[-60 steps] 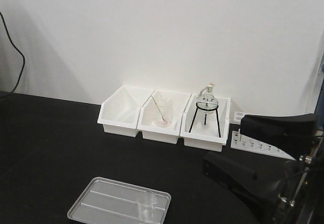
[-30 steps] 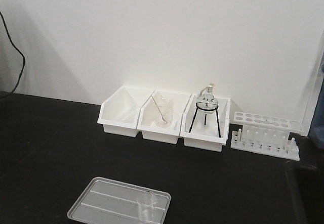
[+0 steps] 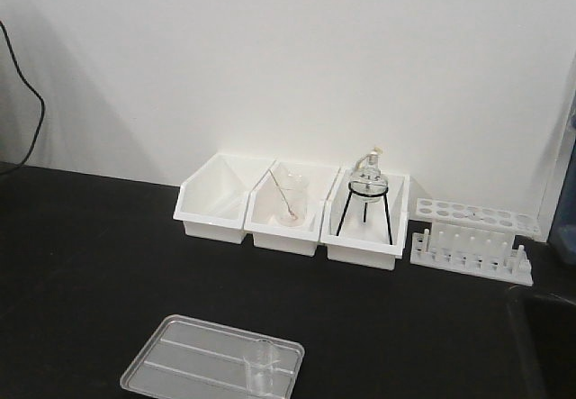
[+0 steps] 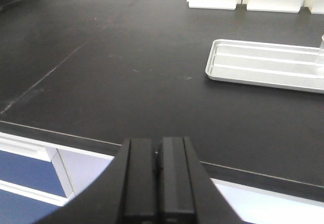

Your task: Move beaker to silver tray on left bench

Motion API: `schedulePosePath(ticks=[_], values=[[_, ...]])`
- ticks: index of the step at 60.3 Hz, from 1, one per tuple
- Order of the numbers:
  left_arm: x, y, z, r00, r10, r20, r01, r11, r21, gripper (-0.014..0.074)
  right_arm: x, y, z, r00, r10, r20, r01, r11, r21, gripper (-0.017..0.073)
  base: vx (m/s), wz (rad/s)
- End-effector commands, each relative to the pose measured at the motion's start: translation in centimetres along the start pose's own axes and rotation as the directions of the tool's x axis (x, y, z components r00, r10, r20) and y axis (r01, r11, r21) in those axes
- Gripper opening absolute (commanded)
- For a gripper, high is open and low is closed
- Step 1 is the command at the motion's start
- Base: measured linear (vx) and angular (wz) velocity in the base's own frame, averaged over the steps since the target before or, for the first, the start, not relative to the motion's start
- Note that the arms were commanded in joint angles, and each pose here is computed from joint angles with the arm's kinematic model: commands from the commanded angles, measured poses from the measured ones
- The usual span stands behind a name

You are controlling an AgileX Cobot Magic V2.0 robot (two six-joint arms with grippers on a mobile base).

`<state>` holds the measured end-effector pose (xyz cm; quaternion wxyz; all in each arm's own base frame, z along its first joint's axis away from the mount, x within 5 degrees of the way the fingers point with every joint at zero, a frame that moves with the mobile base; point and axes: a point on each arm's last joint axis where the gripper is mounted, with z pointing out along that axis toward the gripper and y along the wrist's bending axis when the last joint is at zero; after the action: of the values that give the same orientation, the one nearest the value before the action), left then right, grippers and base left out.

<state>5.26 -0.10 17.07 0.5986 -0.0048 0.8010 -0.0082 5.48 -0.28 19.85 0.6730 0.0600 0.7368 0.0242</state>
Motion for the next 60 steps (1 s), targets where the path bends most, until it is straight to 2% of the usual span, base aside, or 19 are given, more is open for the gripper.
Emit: schedulePosePath(ticks=[1, 6, 10, 60], values=[[-0.10, 0.01, 0.15, 0.998, -0.008, 0.065, 0.008, 1.000, 0.001, 0.0001, 0.11, -0.08, 0.17, 0.992, 0.022, 0.122, -0.023, 1.000, 0.003, -0.0015, 0.00, 0.01], [-0.10, 0.01, 0.15, 0.998, -0.008, 0.065, 0.008, 1.000, 0.001, 0.0001, 0.17, -0.10, 0.14, 0.990, -0.091, 0.106, 0.090, 0.996, 0.016, -0.0015, 0.00, 0.01], [-0.10, 0.01, 0.15, 0.998, -0.008, 0.065, 0.008, 1.000, 0.001, 0.0001, 0.28, -0.10, 0.15, 0.986, -0.135, 0.093, 0.134, 0.991, 0.019, -0.0015, 0.00, 0.00], [-0.10, 0.01, 0.15, 0.998, -0.008, 0.065, 0.008, 1.000, 0.001, 0.0001, 0.46, -0.12, 0.17, 0.988, -0.135, 0.074, 0.134, 0.991, 0.019, -0.0014, 0.00, 0.00]])
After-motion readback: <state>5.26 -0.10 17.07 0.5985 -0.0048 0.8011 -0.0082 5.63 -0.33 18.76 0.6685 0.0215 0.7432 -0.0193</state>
